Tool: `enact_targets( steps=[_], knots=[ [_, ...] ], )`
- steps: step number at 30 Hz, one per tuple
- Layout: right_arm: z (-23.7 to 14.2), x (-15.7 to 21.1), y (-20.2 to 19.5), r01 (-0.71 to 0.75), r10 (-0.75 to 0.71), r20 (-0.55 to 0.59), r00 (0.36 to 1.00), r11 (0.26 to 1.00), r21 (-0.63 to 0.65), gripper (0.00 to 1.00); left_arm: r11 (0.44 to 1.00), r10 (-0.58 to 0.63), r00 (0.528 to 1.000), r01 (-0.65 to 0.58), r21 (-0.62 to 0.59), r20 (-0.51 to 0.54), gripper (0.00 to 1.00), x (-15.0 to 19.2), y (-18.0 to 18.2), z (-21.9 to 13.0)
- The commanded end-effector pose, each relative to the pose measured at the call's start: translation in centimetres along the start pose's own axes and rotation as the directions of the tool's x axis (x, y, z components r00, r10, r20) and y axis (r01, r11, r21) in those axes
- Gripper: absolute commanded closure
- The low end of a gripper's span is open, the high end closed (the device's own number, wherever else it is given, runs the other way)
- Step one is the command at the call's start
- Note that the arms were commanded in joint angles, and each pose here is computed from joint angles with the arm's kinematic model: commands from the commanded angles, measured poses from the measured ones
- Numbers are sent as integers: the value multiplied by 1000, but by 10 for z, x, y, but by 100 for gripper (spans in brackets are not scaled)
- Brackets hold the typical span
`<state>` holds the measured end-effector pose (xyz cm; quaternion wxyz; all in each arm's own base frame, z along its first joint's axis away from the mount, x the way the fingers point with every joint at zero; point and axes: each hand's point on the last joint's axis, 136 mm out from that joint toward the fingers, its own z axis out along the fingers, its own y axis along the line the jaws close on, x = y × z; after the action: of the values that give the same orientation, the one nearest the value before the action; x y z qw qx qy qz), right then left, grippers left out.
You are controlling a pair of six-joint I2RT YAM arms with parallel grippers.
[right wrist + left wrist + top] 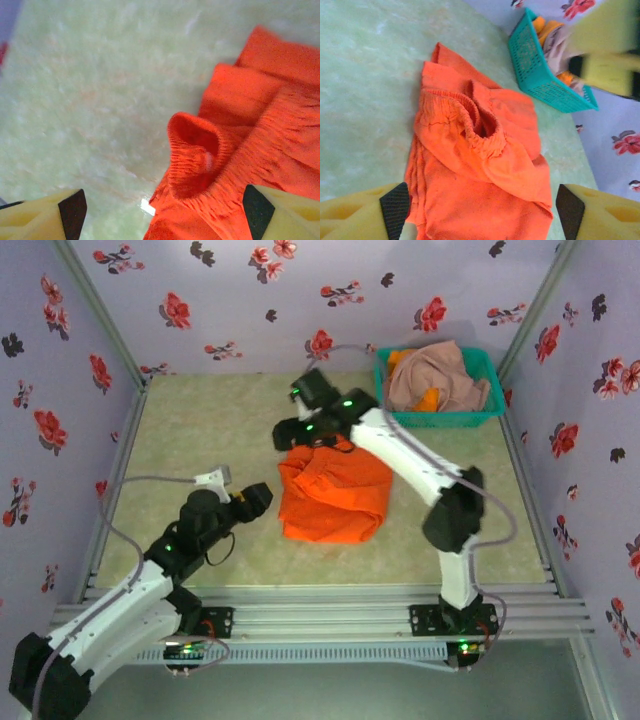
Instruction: Fold and stack the shorts
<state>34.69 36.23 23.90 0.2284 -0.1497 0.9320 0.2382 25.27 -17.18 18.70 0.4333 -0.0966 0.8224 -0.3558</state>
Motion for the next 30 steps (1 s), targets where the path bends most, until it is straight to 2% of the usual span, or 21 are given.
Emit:
enact_targets(
  steps=[1, 7, 12, 17, 22, 24, 26, 30],
  knots=[
    [-1, 1, -9, -109, 113, 75, 991, 993, -50, 16, 997, 38, 996, -43, -66, -76, 19, -11, -8, 6],
    [3, 31, -67, -123, 110, 114, 987, 985, 119, 18, 993, -52, 965, 22, -120, -257, 17, -8, -25, 51],
    [-2, 41, -87, -143, 123, 123, 985, 976, 165, 19, 972, -156, 917, 77, -222, -367, 17, 10, -17, 93],
    [-9, 47, -103, -154, 128, 128, 983, 965, 212, 19, 945, -256, 879, 139, -297, -401, 25, 36, 1, 118],
    [-9, 50, -111, -165, 137, 134, 981, 960, 225, 19, 939, -285, 867, 166, -302, -409, 33, 52, 3, 133],
    [-8, 51, -114, -167, 140, 130, 982, 959, 229, 19, 939, -289, 866, 172, -298, -409, 40, 55, 1, 138],
    [-8, 52, -115, -168, 141, 128, 982, 958, 233, 19, 939, -294, 867, 184, -291, -401, 52, 55, 0, 141],
    [-8, 55, -121, -161, 133, 125, 983, 954, 254, 19, 937, -296, 863, 181, -298, -408, 85, 59, 4, 138]
  ],
)
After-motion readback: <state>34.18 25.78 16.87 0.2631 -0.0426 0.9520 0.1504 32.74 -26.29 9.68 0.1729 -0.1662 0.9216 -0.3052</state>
